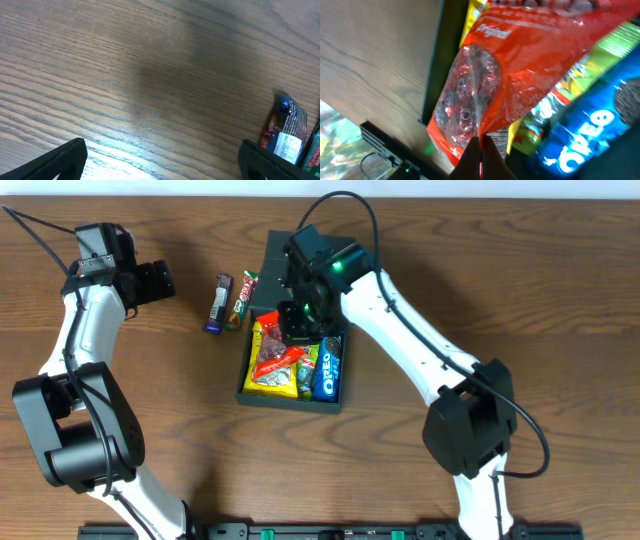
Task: Pack container
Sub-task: 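Carry the red bag over the box and lower it inside, then release the red bag and press it down with the right gripper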
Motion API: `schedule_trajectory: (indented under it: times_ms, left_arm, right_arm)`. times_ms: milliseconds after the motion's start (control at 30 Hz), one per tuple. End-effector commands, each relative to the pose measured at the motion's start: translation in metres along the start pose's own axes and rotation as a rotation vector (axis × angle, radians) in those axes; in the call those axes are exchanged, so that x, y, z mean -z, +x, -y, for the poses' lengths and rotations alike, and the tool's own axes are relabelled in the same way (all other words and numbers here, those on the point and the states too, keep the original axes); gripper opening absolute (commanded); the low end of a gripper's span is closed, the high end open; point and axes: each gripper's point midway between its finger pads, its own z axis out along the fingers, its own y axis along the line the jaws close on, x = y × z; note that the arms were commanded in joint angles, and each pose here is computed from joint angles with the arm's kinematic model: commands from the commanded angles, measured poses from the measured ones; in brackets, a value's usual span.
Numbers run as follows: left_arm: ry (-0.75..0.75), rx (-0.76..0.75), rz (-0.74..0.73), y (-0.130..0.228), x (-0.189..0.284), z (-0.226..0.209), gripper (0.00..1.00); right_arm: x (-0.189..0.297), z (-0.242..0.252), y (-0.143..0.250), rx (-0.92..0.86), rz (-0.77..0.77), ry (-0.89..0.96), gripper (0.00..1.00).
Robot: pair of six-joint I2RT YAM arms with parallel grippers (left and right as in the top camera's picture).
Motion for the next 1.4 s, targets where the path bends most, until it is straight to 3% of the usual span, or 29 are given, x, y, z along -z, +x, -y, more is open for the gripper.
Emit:
schedule_trajectory:
  times_ms: [0, 200, 233, 267, 333, 367, 433, 500, 567, 600, 633, 667, 700, 900, 1167, 1367]
  left_arm:
    - [0.006, -0.014, 0.003, -0.003, -0.002, 0.000, 0.97]
    - [0.029, -0.013, 0.002, -0.003, -0.002, 0.004, 0.97]
    - [0.028, -0.013, 0.002, -0.003, -0.002, 0.004, 0.97]
    - [0.028, -0.013, 0.002, -0.003, -0.002, 0.004, 0.97]
    - [0.028, -0.014, 0.003, -0.004, -0.002, 0.003, 0.97]
    - [0.028, -0.014, 0.003, -0.004, -0.002, 0.004, 0.97]
    - [0.028, -0.013, 0.003, -0.004, -0.002, 0.004, 0.97]
    - [0.028, -0.011, 0.003, -0.004, -0.002, 0.004, 0.97]
    - [0.028, -0.011, 0.003, -0.004, -0.002, 0.004, 0.97]
    - [0.028, -0.012, 0.003, -0.004, -0.002, 0.004, 0.97]
    - [0.028, -0.011, 0.003, -0.004, -0.002, 0.004, 0.97]
    - [0.028, -0.011, 0.003, -0.004, -0.002, 0.004, 0.97]
    - [0.028, -0.012, 0.003, -0.004, -0.002, 0.004, 0.97]
    - [0.028, -0.011, 0.002, -0.003, -0.002, 0.004, 0.97]
    - [0.029, -0.011, 0.002, -0.003, -0.002, 0.004, 0.97]
    - [0.035, -0.011, 0.001, -0.003, -0.002, 0.005, 0.97]
  right_arm:
    - [-0.002, -0.010, 0.001, -0.005, 0.011, -0.019, 0.02]
    - [-0.022, -0.011, 0.011, 0.040, 0.003, 0.018, 0.02]
    - [-0.026, -0.010, 0.015, 0.062, -0.010, 0.024, 0.07]
    - [-0.030, -0.009, 0.019, 0.085, -0.025, 0.030, 0.27]
    - [-0.031, -0.005, 0.027, 0.119, -0.054, 0.044, 0.85]
    - [-0.028, -0.002, 0.029, 0.116, -0.064, 0.052, 0.99]
    - [-0.019, 0.005, 0.028, 0.096, -0.070, 0.079, 0.99]
    - [-0.003, 0.015, 0.024, 0.072, -0.061, 0.123, 0.99]
    - [0.015, 0.018, 0.018, 0.064, -0.037, 0.156, 0.92]
    - [0.023, 0.017, 0.015, 0.075, -0.024, 0.160, 0.80]
    - [0.032, 0.013, 0.010, 0.099, -0.005, 0.159, 0.61]
    - [0.039, 0.009, 0.006, 0.128, 0.015, 0.153, 0.24]
    - [0.047, 0.002, 0.000, 0.171, 0.044, 0.140, 0.01]
    - [0.024, -0.017, -0.016, 0.372, 0.087, 0.055, 0.01]
    - [-0.055, 0.017, 0.000, 0.405, -0.036, 0.011, 0.01]
    - [-0.059, 0.021, -0.004, 0.430, -0.021, 0.008, 0.01]
